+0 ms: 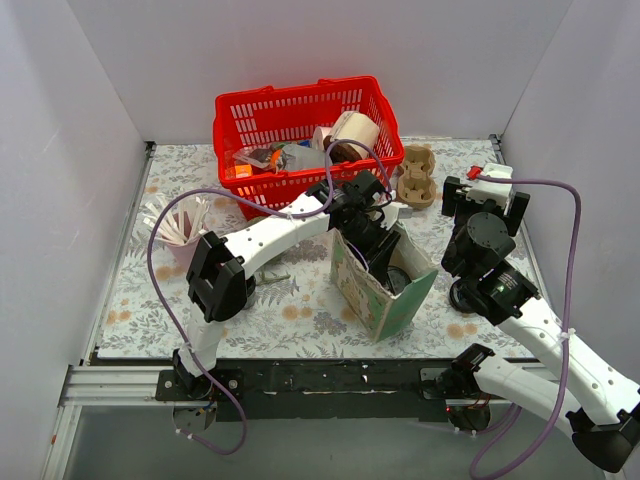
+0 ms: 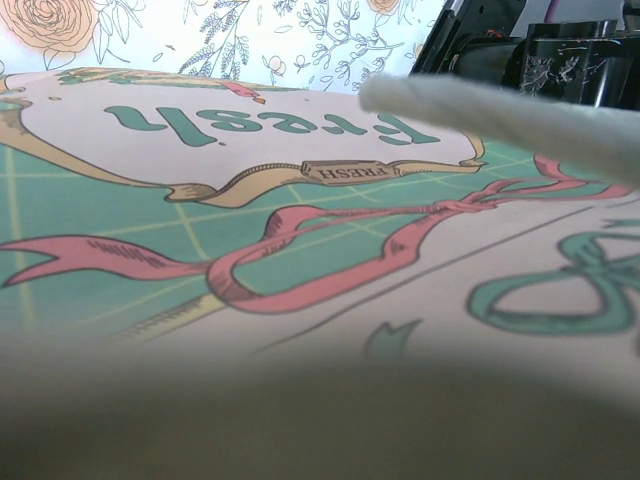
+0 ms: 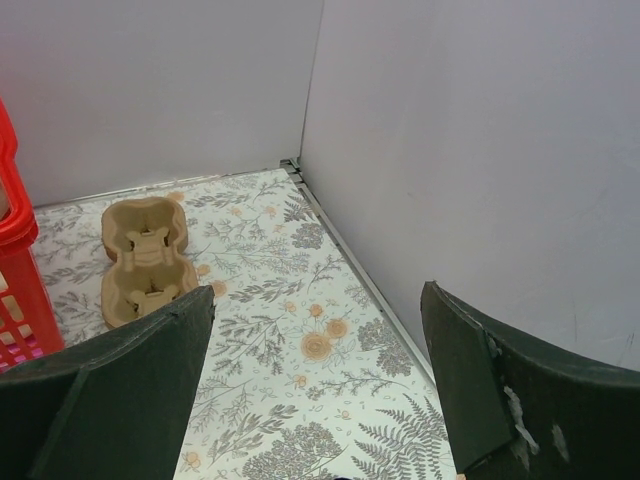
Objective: Pack the takeout coffee
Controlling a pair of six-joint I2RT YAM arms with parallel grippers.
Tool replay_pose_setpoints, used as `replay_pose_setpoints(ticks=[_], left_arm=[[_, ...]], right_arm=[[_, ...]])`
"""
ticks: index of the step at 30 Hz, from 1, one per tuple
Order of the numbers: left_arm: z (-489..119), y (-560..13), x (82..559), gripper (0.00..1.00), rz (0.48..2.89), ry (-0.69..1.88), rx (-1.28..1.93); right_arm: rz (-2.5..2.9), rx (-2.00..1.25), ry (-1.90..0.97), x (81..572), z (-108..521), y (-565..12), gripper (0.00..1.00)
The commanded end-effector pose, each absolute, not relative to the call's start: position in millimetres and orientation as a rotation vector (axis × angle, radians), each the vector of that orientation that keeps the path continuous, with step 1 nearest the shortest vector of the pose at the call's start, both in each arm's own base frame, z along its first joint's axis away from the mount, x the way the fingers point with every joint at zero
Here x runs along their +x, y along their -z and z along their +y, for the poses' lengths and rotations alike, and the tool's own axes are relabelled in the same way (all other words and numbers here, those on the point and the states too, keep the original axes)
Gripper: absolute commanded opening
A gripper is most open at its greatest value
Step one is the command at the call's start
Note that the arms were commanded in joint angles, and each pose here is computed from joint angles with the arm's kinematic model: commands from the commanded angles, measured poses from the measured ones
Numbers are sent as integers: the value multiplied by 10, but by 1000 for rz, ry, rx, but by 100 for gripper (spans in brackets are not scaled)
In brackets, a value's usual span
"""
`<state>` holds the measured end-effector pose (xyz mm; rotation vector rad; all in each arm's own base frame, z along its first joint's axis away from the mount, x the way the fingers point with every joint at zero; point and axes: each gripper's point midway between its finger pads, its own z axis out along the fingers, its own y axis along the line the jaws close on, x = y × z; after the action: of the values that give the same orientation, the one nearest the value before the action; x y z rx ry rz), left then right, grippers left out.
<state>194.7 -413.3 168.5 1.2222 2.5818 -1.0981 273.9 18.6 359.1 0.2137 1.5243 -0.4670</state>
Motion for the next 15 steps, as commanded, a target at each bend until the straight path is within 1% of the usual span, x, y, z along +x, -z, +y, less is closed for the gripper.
replay_pose_setpoints(ticks=[1, 6, 15], left_arm=[[-4106, -1835, 1882, 45, 2565, 1111, 1224], [-4085, -1861, 1876, 51, 2562, 1099, 1220], [-4092, -1918, 1878, 56, 2544, 1107, 1220]], right_arm=[[1485, 274, 437, 2722, 145, -3669, 91], [1490, 268, 443, 2735, 156, -3657, 91], [1492, 275, 452, 2724, 135, -3653, 91]])
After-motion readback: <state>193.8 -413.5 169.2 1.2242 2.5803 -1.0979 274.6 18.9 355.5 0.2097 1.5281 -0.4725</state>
